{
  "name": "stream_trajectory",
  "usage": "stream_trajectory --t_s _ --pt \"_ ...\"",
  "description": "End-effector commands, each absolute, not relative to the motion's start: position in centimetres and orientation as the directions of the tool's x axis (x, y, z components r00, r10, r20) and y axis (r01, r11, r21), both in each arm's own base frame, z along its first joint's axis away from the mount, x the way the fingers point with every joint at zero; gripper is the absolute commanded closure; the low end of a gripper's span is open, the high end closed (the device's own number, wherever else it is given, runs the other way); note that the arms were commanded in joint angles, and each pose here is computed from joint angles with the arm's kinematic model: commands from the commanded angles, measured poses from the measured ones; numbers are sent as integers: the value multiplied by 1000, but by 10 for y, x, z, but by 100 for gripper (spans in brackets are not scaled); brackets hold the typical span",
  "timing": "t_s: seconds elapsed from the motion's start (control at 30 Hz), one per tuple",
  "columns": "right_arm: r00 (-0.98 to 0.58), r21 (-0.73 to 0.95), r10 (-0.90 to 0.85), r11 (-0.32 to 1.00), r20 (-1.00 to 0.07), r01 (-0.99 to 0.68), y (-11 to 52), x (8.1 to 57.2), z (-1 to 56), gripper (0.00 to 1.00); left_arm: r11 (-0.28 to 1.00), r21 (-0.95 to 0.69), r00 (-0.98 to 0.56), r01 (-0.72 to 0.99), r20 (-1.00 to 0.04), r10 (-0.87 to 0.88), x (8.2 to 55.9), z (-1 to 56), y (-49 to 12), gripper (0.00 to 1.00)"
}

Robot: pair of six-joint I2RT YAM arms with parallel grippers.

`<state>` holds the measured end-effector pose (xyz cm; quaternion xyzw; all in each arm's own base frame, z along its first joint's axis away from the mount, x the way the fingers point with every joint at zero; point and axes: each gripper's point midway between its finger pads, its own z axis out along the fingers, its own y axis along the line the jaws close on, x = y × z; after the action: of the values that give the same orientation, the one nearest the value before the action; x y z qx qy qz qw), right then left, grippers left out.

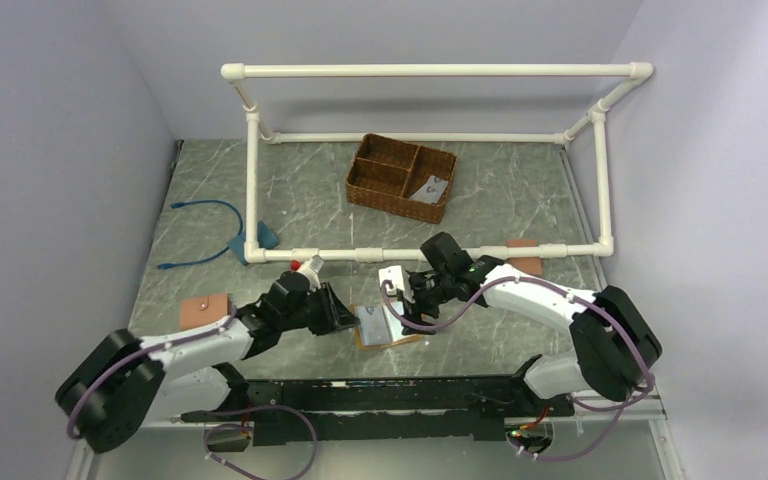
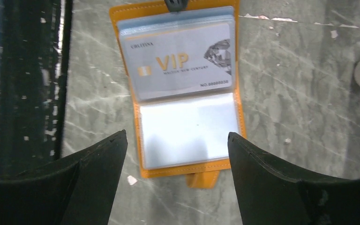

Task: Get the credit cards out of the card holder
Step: Remove the credit card from the card holder.

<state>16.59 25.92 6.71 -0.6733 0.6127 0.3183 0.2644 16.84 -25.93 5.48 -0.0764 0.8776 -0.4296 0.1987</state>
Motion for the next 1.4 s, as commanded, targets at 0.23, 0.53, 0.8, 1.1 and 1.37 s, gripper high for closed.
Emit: stream_trajectory --t_s 0.23,0.53,0.8,1.1,1.37 --pt "156 -116 -662 -105 -733 -988 285 186 63 24 663 -749 -865 17 -343 -366 159 87 -219 51" --pt "41 -29 -715 -29 -698 -999 291 190 51 55 474 -881 -891 17 -228 -393 164 99 -256 52" --pt "32 -10 -764 -34 -644 -999 291 187 36 72 496 -868 -913 10 -210 -349 170 84 -271 50" --pt "42 -24 -801 -35 -597 -999 290 187 27 79 491 -871 -922 -1 -189 -338 168 73 -278 49" --pt "49 -15 -817 -50 -575 -999 292 181 21 81 559 -827 -932 -61 -153 -329 166 58 -276 48"
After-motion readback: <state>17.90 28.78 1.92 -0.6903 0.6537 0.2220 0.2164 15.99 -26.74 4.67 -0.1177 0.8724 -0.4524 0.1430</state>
